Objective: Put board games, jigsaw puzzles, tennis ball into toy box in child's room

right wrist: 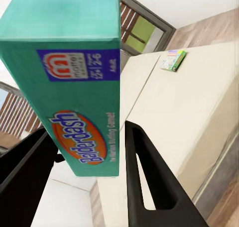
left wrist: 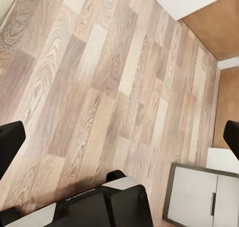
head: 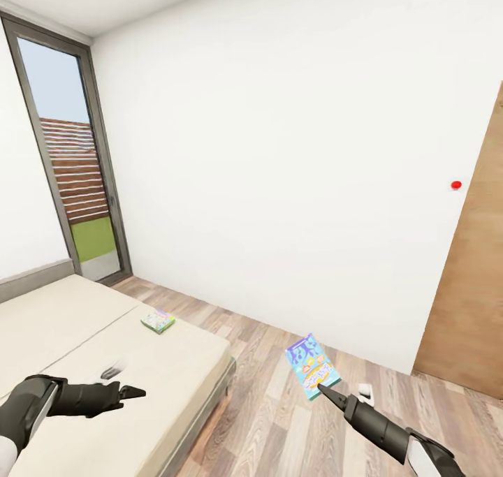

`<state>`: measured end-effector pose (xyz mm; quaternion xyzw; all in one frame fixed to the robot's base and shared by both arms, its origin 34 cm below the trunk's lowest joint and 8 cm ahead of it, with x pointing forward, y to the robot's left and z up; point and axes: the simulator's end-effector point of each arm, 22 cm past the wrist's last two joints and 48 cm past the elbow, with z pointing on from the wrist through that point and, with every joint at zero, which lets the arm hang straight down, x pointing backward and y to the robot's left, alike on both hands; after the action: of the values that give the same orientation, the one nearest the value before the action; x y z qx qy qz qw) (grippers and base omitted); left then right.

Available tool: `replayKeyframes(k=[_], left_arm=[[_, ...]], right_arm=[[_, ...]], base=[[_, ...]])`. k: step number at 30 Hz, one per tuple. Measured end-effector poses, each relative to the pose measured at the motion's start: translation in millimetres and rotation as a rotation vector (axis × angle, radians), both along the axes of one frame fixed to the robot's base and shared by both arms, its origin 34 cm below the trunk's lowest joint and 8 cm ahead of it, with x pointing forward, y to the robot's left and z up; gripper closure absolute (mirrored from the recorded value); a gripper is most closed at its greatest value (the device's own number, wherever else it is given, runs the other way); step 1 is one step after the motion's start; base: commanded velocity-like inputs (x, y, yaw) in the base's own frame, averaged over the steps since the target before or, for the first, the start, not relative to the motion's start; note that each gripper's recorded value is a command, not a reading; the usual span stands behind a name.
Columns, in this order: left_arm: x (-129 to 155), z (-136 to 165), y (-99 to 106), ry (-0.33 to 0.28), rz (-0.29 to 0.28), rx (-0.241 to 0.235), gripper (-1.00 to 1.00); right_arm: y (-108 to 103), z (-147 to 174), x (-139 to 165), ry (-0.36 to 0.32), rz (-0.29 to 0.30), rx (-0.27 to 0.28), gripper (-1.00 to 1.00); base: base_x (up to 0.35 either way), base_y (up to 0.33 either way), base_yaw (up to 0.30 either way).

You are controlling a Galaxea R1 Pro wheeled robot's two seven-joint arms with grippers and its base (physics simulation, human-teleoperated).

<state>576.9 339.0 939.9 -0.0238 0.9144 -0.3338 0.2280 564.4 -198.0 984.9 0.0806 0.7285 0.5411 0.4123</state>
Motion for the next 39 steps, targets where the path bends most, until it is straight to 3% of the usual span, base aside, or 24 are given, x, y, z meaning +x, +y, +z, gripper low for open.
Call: replayKeyframes(k=[15, 28, 32, 35, 39], left_arm=[[3, 10, 0, -0.023, -0.001, 0.000, -1.00], [5, 19, -4, -0.041, 0.001, -0.014, -1.00], [6, 23, -5, -0.050, 0.002, -0.016, -1.00], [7, 26, -5, -0.057, 0.002, -0.017, -1.00], [8, 29, -4, -0.063, 0.002, -0.016, -1.00]], right_arm=[[-4, 13, 4, -0.039, -0.017, 0.003, 1.00], [-5, 66, 36, -0.137, -0.040, 0.039, 1.00], [3, 77, 41, -0.158, -0.038, 0.058, 1.00], [22, 86, 43, -0.173, -0.026, 0.090, 1.00], [27, 90, 44, -0.181, -0.024, 0.098, 1.00]], base=[[0.000, 0.000, -0.220], [0.000, 0.000, -0.220], [0.000, 0.000, -0.220], [0.000, 0.000, -0.197], [0.000, 0.000, -0.082]])
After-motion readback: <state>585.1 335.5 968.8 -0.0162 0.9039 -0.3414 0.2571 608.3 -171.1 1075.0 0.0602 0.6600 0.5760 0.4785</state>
